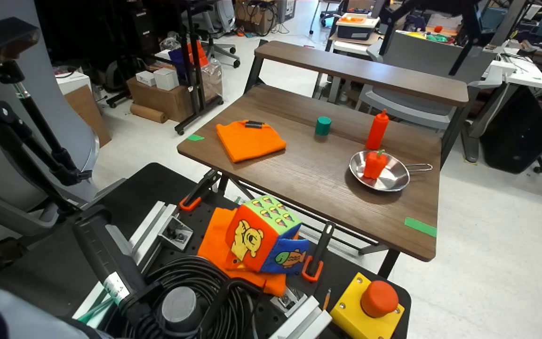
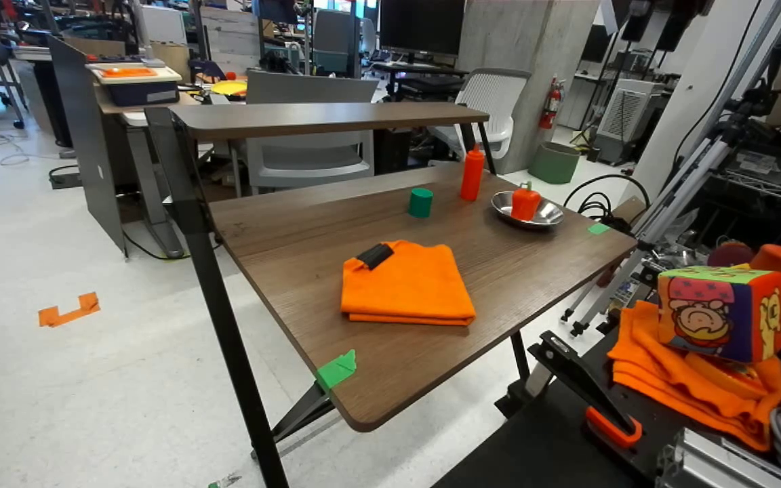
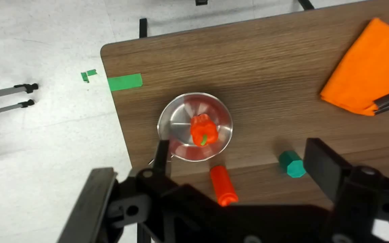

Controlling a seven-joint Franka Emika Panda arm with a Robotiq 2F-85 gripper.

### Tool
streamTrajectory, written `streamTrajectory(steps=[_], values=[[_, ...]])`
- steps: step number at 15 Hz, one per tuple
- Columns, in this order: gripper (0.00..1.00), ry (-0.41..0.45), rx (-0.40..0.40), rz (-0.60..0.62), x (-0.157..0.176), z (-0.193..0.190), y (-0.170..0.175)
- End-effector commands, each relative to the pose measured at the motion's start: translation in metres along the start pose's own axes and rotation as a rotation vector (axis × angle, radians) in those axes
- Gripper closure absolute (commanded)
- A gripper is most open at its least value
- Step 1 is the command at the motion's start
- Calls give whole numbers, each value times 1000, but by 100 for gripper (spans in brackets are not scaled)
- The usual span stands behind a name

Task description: Remove the artificial pepper from the pan and put it on the table

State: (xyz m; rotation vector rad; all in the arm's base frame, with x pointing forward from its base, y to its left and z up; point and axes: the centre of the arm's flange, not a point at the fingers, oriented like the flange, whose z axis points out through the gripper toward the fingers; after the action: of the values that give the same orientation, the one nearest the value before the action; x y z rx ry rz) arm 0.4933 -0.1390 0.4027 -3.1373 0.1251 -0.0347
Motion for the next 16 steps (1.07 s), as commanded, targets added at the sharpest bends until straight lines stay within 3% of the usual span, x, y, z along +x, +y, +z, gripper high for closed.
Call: streamTrajectory(steps=[1,8,16], values=[[0,-10,-2,38,66,33,23],[0,-138,-31,31,125,120,29],[0,-253,-39,-45,146,189,-5]])
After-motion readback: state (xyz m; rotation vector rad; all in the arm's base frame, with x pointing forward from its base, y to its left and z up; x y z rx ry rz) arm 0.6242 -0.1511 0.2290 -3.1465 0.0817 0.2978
